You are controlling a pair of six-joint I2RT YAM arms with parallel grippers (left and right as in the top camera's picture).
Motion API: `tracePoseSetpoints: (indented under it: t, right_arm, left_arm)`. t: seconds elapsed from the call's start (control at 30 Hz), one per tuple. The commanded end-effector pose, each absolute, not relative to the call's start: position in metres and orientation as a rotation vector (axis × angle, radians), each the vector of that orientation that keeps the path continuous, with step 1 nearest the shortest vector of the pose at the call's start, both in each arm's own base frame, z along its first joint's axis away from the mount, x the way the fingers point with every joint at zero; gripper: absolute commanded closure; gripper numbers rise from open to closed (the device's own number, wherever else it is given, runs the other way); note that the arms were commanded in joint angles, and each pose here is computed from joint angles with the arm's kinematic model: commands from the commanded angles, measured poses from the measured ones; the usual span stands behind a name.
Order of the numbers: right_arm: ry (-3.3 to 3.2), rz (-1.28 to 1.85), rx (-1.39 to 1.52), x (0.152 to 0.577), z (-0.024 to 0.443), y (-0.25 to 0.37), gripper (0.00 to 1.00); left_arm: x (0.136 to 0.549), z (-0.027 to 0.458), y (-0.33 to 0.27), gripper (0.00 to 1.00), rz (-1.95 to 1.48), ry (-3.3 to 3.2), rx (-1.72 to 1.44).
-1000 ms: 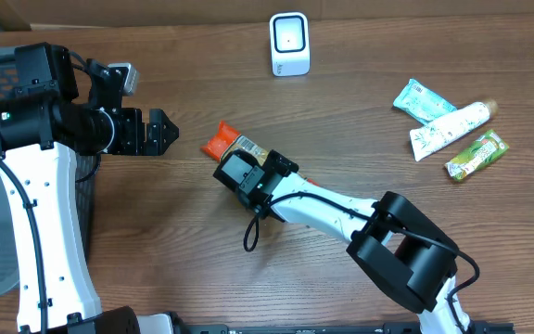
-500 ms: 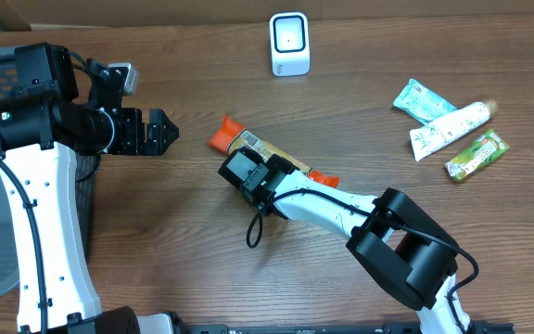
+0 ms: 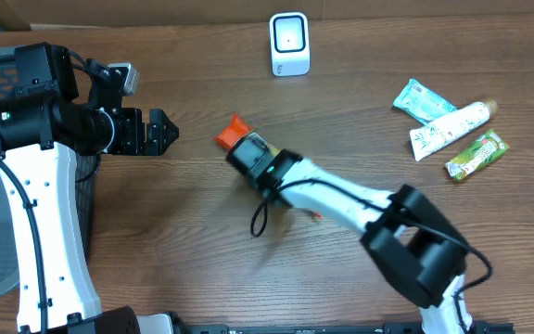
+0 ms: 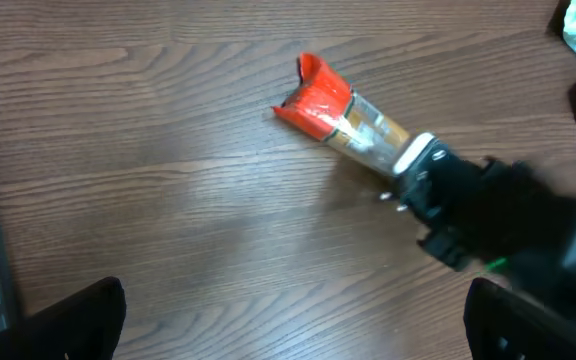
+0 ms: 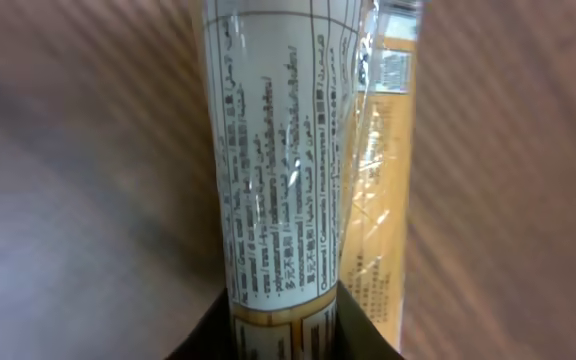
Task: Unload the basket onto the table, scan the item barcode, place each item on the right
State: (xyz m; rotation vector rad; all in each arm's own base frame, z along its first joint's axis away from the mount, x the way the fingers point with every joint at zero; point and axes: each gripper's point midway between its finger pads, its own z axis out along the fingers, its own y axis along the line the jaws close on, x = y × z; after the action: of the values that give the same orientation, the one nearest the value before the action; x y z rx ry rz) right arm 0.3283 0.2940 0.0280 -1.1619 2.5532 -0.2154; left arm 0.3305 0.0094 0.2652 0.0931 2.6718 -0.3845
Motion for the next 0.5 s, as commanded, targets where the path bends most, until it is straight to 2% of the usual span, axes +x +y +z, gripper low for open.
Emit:
tracePoseSetpoints:
  t: [0.0,0.1,0.13,0.23,0.33,0.47]
  right_arm:
    - [2.501,0.405,-1.07,0.327,0.117,0.331,0.96]
    - [2.399,0.779,-1.035,0.324,0.175,0.335,0.96]
    - [2.307,1.015,-1.017,0.322,0.21,0.332,0.96]
    - [2.189,1.317,-0.946,0.329,0.249,0.316,0.96]
    - [2.134,1.46,-0.862,0.346,0.262,0.296,0.96]
    - [2.161,1.496,-0.745,0.368,0.257,0.283,0.96]
  left_arm:
    - [0.332,0.27,0.007,0.0,-0.386,2.653,0.133]
    - [0.332,0.27,0.007,0.01,-0.386,2.653,0.134]
    - [0.332,0.27,0.006,0.0,-0.386,2.653,0.136]
    - [0.332,0.27,0.006,0.0,-0.387,2.653,0.135]
    - [0.332,0.27,0.006,0.0,-0.387,2.653,0.135]
    - [0.332,0.27,0.006,0.0,-0.387,2.653,0.135]
